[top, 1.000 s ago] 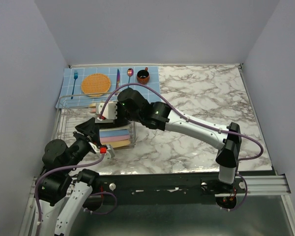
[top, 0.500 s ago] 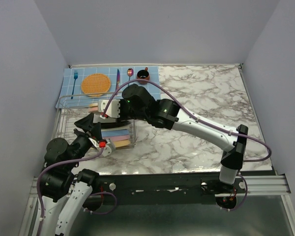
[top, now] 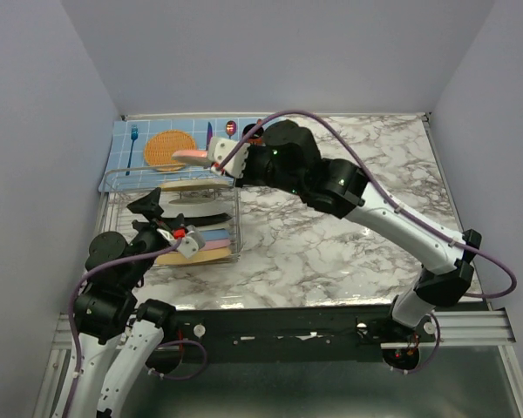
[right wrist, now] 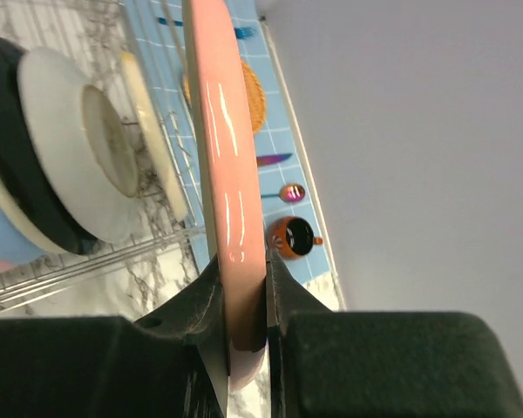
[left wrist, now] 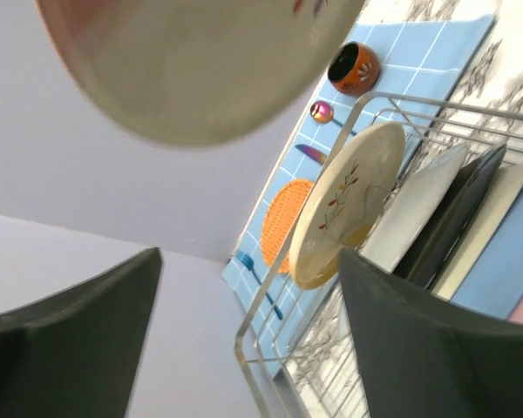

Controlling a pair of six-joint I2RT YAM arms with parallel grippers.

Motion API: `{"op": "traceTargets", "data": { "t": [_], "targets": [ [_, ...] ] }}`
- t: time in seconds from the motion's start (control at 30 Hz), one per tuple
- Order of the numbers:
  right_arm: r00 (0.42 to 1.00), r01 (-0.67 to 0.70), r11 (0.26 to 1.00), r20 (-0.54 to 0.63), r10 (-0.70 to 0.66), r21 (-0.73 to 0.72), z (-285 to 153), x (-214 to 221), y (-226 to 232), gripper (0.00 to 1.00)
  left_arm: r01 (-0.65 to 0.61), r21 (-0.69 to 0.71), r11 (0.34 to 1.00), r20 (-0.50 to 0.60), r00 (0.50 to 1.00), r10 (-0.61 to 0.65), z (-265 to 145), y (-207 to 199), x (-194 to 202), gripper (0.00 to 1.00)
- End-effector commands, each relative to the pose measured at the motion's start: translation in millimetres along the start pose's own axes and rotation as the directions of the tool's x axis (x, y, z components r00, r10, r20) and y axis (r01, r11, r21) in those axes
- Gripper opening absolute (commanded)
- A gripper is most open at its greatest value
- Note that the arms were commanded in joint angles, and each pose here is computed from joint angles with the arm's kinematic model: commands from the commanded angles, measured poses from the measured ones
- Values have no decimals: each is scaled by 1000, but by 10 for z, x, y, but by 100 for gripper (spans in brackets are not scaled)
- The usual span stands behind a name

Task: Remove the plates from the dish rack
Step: Place the plate at the center of the board.

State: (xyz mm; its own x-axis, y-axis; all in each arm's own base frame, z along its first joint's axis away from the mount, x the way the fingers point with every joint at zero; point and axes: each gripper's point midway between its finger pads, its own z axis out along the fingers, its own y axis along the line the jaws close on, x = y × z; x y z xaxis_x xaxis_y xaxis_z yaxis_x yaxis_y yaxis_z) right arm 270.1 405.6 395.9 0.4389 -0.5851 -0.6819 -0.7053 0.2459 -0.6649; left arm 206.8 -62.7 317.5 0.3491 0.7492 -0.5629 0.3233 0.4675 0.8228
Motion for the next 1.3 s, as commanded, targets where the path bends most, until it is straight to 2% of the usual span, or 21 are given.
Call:
{"op": "traceTargets", "data": {
  "t": [0.0, 0.13, 0.23, 0.4, 0.5, 0.7, 0.73, 0.83, 1.0, 1.13, 1.2, 1.23, 1.27],
  "targets": [
    [977, -209, 956, 88, 194, 205, -419, 104, -918, 1, 99, -23, 995, -36, 994, -100, 64, 101, 13, 99],
    [946, -320, 914, 27, 324, 249, -593, 672, -1232, 1, 128, -15, 992, -70, 989, -129, 122, 109, 56, 99],
    [910, -405, 886, 11, 413, 228, -682, 932, -1252, 1, 143, -16, 990, -82, 986, -143, 161, 140, 60, 99],
    [869, -489, 848, 35, 493, 204, -941, 1121, -1192, 1, 171, -3, 985, -104, 980, -171, 247, 146, 82, 99],
    [811, -578, 796, 18, 585, 180, -1036, 1359, -1137, 1, 181, 23, 983, -129, 976, -177, 307, 79, 139, 99],
    [640, -753, 636, -34, 767, 169, -1261, 2032, -1043, 1, 229, 32, 973, -150, 963, -222, 401, 36, 180, 99],
    [596, -783, 590, -37, 802, 195, -1332, 2199, -1070, 1, 237, 31, 971, -157, 961, -230, 404, 35, 189, 99],
    [506, -841, 505, -49, 861, 193, -1375, 2527, -997, 1, 266, 41, 963, -202, 946, -253, 427, 15, 243, 99],
    [410, -889, 418, -80, 908, 189, -1282, 2967, -824, 1, 304, 21, 952, -259, 922, -289, 487, 94, 288, 99],
    [271, -948, 278, -64, 960, 158, -1267, 3309, -808, 1, 362, 8, 932, -300, 890, -343, 500, 97, 311, 99],
    [224, -964, 230, -56, 973, 134, -1240, 3446, -814, 1, 374, 7, 927, -307, 883, -354, 499, 64, 334, 99],
    [220, -965, 224, -43, 974, 134, -1267, 3523, -855, 1, 375, 6, 927, -304, 884, -356, 502, 58, 335, 99],
    [181, -973, 185, -37, 983, 139, -1263, 3576, -864, 1, 376, 7, 927, -309, 882, -355, 496, 34, 353, 99]
  ]
}}
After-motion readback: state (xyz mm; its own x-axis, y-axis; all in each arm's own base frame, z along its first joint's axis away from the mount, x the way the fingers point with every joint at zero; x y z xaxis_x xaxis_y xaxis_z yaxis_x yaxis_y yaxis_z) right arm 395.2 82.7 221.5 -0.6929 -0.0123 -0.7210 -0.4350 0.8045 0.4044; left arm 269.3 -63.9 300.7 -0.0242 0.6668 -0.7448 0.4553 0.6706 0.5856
